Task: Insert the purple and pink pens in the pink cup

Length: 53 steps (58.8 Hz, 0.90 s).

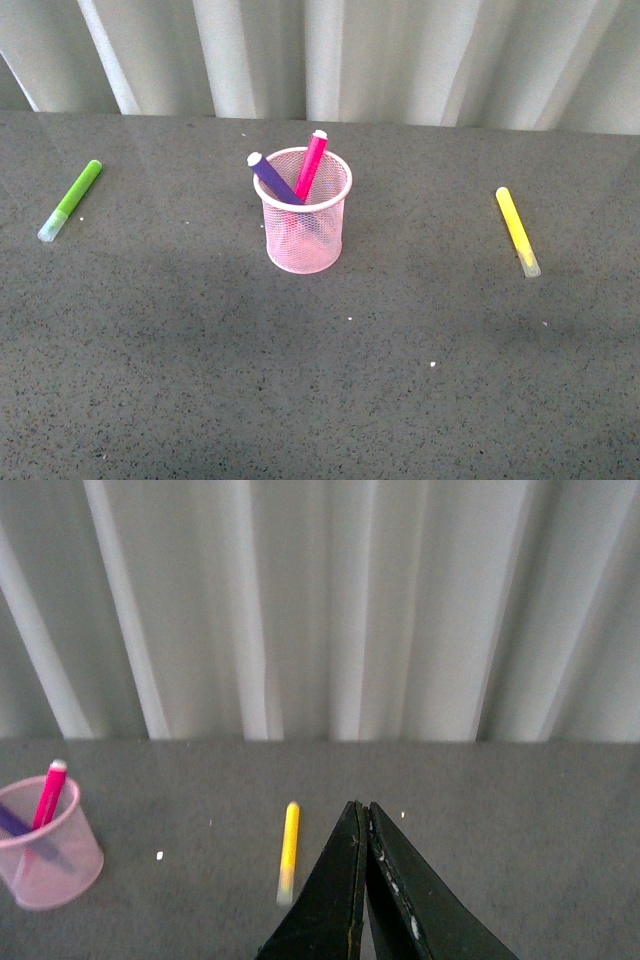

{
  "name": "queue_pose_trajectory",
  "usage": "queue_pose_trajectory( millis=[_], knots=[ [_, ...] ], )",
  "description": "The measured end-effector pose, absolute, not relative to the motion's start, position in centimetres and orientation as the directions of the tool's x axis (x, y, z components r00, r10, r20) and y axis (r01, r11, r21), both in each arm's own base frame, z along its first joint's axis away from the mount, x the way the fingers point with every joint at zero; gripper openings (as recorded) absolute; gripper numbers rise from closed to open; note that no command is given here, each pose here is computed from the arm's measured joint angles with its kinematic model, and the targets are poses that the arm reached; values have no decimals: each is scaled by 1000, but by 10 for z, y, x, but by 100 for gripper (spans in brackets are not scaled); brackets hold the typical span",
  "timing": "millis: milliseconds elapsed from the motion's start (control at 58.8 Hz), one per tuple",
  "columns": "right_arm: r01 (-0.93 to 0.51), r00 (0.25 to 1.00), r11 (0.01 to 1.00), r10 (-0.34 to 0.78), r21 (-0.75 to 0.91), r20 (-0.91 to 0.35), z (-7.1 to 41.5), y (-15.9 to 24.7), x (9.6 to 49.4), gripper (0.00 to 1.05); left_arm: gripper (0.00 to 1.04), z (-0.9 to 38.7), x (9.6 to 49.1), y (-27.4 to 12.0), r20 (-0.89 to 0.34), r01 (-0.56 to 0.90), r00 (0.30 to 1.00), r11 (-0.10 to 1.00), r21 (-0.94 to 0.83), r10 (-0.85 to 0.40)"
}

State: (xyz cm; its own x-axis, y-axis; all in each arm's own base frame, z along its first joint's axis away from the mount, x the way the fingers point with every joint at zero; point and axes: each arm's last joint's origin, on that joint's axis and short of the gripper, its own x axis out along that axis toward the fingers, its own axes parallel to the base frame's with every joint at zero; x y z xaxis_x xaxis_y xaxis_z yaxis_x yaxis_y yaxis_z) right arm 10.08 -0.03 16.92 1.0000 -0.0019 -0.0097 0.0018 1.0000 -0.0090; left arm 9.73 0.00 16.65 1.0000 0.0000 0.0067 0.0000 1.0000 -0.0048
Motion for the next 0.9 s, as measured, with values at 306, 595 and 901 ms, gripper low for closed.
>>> queue_pose_trajectory(
  millis=[306,595,901],
  knots=[
    [2,1000,1000,-2,-4,19,171,0,97,3,98,166,97,0,7,0,1000,1000,-5,0],
    [2,1000,1000,-2,-4,19,171,0,97,24,98,166,97,0,7,0,1000,1000,-5,0],
    [2,1000,1000,-2,-4,19,171,0,97,80,98,166,97,0,7,0,1000,1000,-5,0]
  ],
)
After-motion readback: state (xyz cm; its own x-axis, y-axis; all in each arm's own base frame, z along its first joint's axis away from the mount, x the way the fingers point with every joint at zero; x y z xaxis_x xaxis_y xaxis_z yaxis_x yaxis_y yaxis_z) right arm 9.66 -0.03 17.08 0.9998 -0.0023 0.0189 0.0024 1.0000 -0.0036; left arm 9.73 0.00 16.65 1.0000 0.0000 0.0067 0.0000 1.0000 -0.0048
